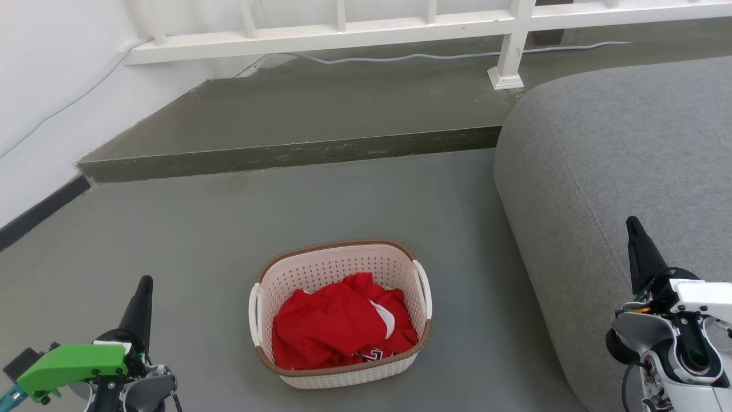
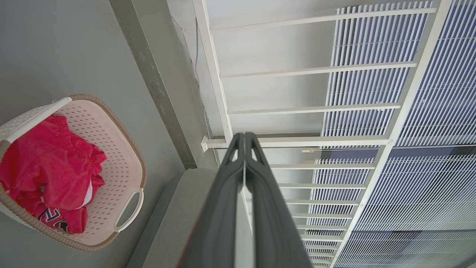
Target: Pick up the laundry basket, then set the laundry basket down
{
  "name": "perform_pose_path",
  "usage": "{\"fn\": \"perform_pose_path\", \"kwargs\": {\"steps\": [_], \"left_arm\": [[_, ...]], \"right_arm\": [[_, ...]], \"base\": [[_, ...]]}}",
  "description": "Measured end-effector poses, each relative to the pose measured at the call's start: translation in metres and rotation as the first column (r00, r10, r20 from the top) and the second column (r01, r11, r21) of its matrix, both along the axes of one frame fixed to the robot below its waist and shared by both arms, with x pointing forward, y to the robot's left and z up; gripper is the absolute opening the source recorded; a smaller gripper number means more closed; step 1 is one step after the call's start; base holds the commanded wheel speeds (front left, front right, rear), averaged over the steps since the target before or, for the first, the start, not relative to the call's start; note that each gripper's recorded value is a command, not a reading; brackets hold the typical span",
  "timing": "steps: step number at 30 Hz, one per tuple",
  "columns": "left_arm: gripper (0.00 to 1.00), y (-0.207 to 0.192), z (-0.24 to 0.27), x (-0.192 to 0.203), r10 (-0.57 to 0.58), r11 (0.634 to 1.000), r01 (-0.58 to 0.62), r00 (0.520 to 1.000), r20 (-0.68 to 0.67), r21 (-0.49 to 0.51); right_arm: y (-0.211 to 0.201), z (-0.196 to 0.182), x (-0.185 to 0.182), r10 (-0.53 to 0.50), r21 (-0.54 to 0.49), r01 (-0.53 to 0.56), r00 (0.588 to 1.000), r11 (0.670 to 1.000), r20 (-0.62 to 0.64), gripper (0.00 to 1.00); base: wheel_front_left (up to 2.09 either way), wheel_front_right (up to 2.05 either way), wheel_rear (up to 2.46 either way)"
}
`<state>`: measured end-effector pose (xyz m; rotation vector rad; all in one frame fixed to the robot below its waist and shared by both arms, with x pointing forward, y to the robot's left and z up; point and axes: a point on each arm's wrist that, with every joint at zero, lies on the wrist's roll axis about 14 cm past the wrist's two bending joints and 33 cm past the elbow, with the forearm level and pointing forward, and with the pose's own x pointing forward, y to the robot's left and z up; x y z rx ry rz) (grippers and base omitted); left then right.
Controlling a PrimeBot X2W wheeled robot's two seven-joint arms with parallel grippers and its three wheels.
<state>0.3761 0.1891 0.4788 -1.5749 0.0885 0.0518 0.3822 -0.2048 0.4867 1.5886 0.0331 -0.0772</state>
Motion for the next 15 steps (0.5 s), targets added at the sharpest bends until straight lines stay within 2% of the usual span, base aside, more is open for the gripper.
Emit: {"fn": "perform_pose_path", "kwargs": {"steps": [15], "left_arm": [[0.0,0.0,0.0001,0.0,0.0,1.0,0.0,1.0,0.0,0.0]], "right_arm": [[-0.0003,0.0001,0.0,-0.001,0.0,0.001,1.0,1.0,0.0,0.0]], "base": [[0.0,0.0,0.0]]}}
